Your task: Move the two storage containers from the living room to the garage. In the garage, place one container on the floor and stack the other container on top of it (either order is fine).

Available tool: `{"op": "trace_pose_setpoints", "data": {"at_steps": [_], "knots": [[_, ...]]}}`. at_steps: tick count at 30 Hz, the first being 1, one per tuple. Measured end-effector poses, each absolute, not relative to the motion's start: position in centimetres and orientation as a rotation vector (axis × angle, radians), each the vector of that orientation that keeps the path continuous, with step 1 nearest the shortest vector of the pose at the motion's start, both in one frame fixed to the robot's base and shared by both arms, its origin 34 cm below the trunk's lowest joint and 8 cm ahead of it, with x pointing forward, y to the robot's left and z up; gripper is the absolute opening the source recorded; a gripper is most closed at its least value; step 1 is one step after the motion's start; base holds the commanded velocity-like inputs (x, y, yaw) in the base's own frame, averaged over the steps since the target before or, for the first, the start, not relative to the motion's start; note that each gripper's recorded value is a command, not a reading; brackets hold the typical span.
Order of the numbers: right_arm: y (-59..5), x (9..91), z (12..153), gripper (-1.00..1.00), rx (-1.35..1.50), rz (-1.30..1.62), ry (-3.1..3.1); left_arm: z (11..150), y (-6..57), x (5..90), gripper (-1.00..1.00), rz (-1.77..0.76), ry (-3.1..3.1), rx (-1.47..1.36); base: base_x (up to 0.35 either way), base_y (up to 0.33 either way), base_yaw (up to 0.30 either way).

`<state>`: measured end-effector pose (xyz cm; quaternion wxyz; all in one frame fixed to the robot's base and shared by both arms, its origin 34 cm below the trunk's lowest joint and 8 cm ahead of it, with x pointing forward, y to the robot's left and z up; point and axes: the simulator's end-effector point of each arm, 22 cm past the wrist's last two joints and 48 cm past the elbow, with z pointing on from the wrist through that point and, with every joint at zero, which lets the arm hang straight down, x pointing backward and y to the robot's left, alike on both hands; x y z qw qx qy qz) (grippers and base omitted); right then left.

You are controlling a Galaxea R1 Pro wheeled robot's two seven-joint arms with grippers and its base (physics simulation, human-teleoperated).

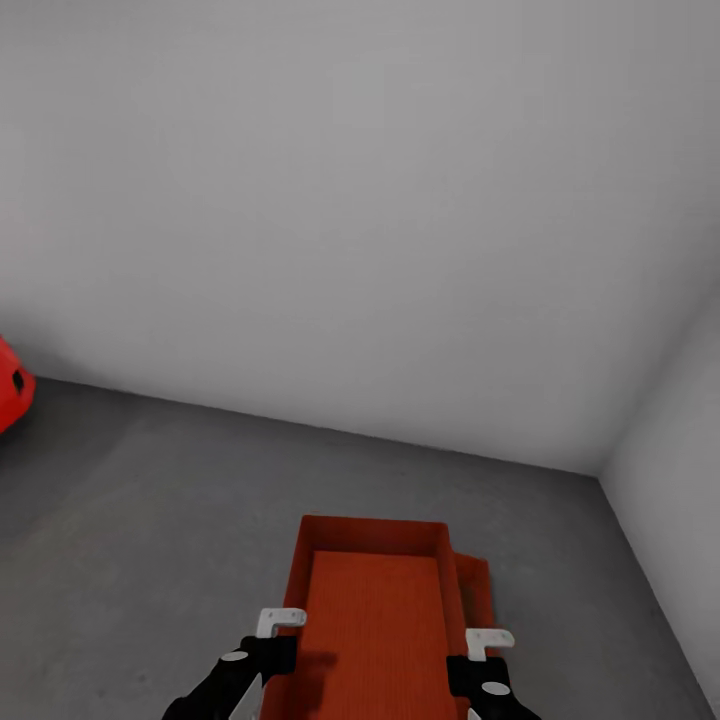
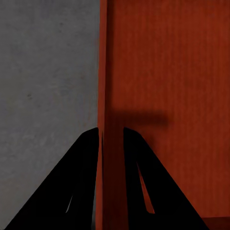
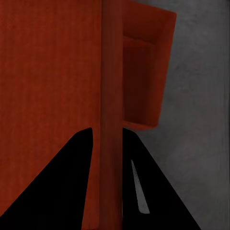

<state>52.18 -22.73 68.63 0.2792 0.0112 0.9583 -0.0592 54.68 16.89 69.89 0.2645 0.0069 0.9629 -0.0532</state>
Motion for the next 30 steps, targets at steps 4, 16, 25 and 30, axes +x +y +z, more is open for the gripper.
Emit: {"op": "trace_pose_setpoints", "data": {"at_steps": [4, 16, 25, 30], "knots": [[-22.71, 52.19, 68.63, -1.0, 0.03, -0.159, 2.57, 69.9, 16.9, 54.68, -1.0, -0.144, 2.602, 0.019, 0.322, 0.0, -0.287], [-22.72, 52.22, 68.65, -1.0, 0.029, -0.159, 2.57, 69.9, 16.9, 54.7, -1.0, -0.144, 2.601, 0.018, 0.322, 0.0, -0.286], [-22.73, 52.31, 68.71, -1.0, 0.03, -0.159, 2.567, 69.94, 16.89, 54.77, -1.0, -0.144, 2.599, 0.018, 0.297, 0.0, -0.286], [-22.71, 52.39, 68.72, -1.0, 0.029, -0.16, 2.566, 69.93, 16.9, 54.82, -1.0, -0.145, 2.597, 0.017, 0.058, 0.0, -0.219]]}}
